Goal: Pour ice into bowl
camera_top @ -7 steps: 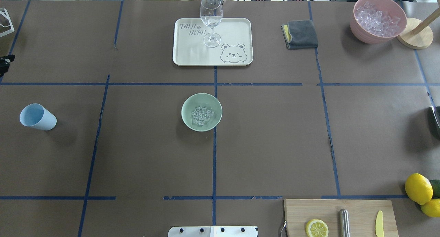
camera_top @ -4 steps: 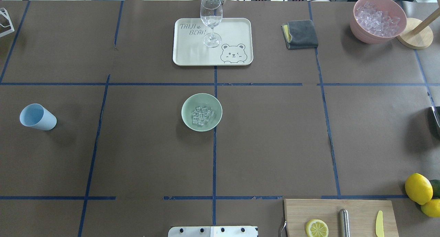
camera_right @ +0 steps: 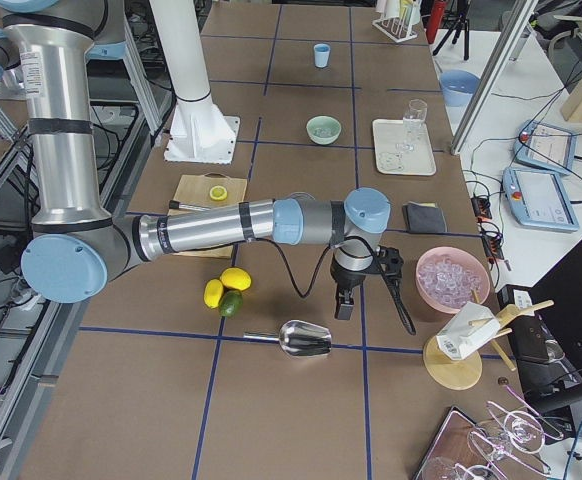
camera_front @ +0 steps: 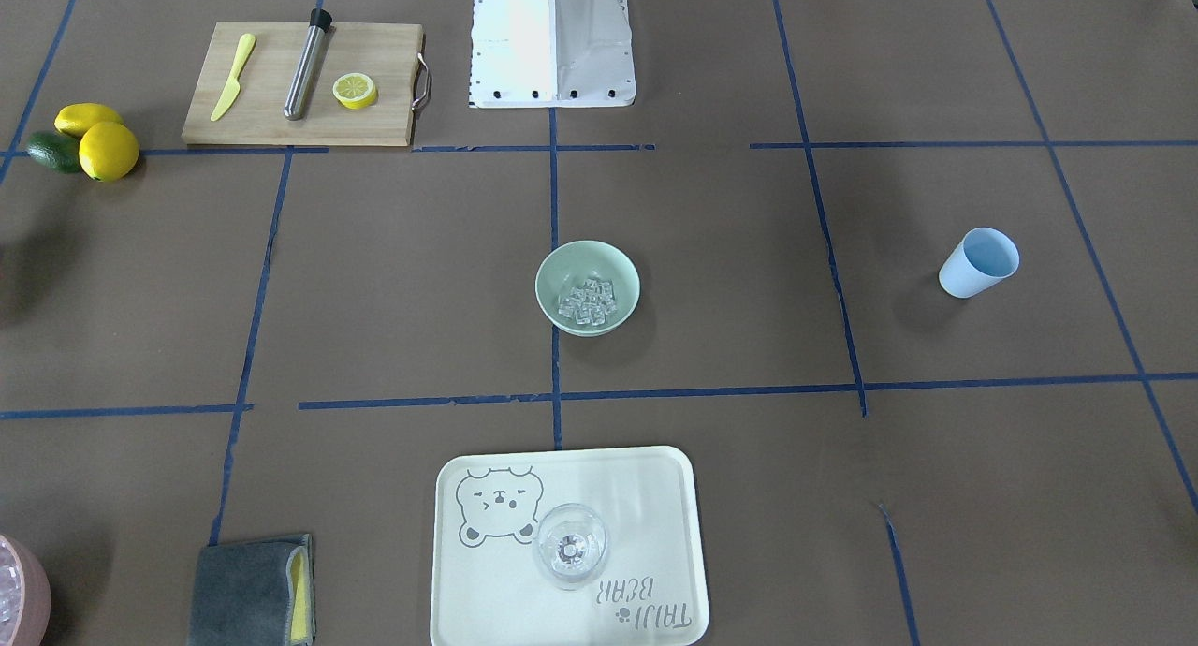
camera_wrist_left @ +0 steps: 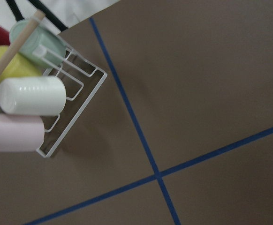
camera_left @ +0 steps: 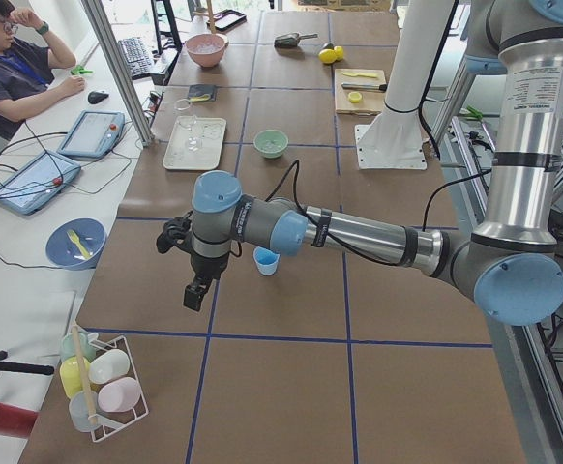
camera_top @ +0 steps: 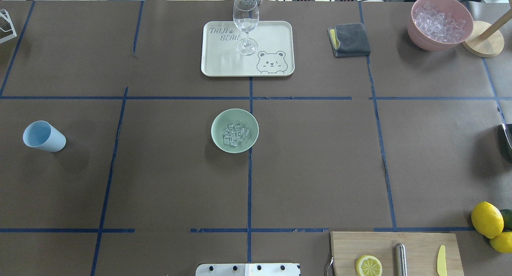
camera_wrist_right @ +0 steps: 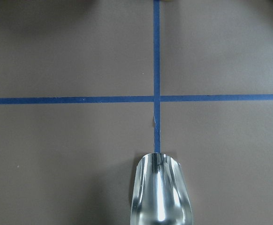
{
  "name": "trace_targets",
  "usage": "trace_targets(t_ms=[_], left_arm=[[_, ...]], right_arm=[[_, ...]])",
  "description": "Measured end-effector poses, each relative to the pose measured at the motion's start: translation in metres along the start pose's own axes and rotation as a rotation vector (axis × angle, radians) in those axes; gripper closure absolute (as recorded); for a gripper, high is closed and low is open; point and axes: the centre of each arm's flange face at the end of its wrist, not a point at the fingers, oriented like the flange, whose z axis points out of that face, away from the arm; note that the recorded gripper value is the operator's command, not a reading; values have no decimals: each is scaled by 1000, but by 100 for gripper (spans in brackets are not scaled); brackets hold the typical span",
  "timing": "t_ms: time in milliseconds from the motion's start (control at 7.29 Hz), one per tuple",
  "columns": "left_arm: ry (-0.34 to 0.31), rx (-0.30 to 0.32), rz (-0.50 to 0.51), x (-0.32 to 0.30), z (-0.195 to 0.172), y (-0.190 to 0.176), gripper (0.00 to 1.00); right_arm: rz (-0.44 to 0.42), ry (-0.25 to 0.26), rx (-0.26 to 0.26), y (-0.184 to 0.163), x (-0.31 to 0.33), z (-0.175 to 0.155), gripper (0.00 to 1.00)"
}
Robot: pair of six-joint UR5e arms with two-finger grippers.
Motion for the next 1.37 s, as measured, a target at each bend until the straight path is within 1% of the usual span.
trace_targets(t_ms=[137,275,412,549,686,824,961,1098,1373], left_arm=[[43,-46,-62,-15,13,28,0],[82,-64,-97,-22,21,50,0],[104,-69,-111,-25,24,61,0],[112,-67,-113,-25,24,63,0],[115,-65,-112,-25,23,62,0],[116,-64,-111,-24,23,62,0],[116,-61,-109,-24,22,61,0],[115,-58,-106,-23,20,60,0],[115,-50,-100,-20,17,58,0]], right_arm=[[-28,-5,21,-6,-15,-11,0],[-87,-10,45,-7,-45,-22,0],[-179,-20,72,-4,-90,-34,0],[-262,-38,102,-1,-141,-47,0],[-302,-64,130,2,-194,-61,0],[-300,-97,138,9,-251,-66,0],[-268,-123,135,17,-310,-65,0],[-227,-134,128,27,-371,-57,0],[-140,-139,113,55,-486,-30,0]])
